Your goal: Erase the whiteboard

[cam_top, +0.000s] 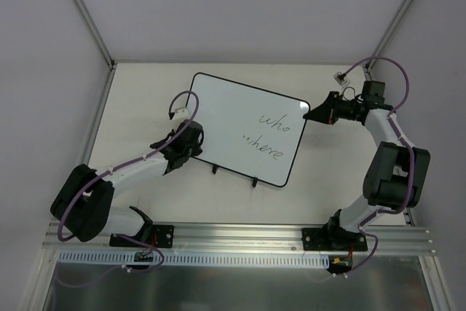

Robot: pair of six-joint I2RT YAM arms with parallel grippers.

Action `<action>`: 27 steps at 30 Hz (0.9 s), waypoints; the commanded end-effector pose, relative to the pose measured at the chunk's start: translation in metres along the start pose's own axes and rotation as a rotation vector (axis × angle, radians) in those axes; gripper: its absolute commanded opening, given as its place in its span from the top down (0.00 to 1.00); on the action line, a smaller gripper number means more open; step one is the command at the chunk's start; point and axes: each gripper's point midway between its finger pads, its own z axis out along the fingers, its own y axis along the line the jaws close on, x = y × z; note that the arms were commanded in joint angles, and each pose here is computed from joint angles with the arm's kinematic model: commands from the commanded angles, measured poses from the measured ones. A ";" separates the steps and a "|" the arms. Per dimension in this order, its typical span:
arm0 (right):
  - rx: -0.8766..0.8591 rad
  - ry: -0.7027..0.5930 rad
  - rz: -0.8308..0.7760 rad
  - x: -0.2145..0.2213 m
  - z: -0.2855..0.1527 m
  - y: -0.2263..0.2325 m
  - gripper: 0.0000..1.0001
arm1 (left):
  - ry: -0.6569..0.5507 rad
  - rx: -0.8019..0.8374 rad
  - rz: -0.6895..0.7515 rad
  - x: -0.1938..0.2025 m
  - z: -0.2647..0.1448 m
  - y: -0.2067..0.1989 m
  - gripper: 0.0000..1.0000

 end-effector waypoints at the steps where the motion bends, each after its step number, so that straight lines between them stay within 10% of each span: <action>1: 0.096 0.001 -0.158 -0.005 -0.001 -0.021 1.00 | -0.013 0.154 0.033 -0.017 0.002 -0.041 1.00; 13: 0.095 0.001 -0.163 -0.005 -0.001 -0.019 1.00 | -0.042 0.393 0.298 -0.019 -0.016 -0.158 1.00; 27: 0.099 0.005 -0.166 -0.005 0.001 -0.018 1.00 | 0.125 0.608 0.654 0.081 -0.041 -0.257 1.00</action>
